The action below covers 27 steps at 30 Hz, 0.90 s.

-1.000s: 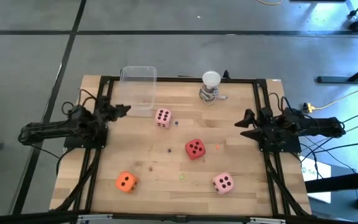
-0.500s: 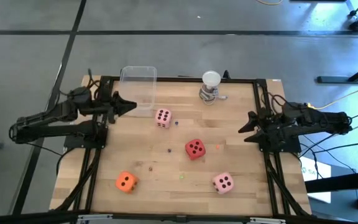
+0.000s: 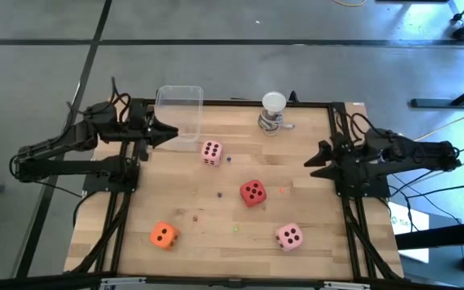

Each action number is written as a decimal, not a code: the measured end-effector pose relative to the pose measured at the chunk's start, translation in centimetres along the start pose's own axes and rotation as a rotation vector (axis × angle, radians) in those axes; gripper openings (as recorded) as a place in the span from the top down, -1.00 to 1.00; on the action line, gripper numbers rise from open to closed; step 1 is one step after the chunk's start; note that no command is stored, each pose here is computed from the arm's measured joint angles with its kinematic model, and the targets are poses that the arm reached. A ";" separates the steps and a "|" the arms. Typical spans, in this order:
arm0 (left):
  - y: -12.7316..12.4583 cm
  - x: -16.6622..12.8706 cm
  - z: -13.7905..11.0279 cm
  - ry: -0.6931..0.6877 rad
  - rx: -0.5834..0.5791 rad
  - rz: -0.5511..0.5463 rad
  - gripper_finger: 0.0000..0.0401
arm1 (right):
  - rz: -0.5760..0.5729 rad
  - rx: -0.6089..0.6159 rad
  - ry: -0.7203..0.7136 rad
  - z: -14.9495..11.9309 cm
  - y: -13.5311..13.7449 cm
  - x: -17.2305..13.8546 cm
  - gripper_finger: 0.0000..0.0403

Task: Pick & Place Dice
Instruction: Put the small orange dice in the transparent bin

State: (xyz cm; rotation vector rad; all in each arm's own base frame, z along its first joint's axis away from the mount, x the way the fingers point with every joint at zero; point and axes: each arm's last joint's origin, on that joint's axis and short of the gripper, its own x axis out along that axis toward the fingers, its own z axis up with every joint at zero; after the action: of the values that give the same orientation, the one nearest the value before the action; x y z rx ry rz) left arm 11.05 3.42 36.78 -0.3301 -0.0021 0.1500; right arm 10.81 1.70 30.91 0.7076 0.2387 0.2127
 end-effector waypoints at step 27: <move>0.3 0.1 0.1 -0.032 -0.019 0.108 0.64 | -0.202 -0.454 -0.019 2.4 0.7 3.0 -0.35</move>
State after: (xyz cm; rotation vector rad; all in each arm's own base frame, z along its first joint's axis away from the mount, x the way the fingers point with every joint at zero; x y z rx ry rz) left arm 11.10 3.78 36.74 -0.3471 -0.0175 0.2629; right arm 14.29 1.55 32.67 0.2327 0.2316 0.0618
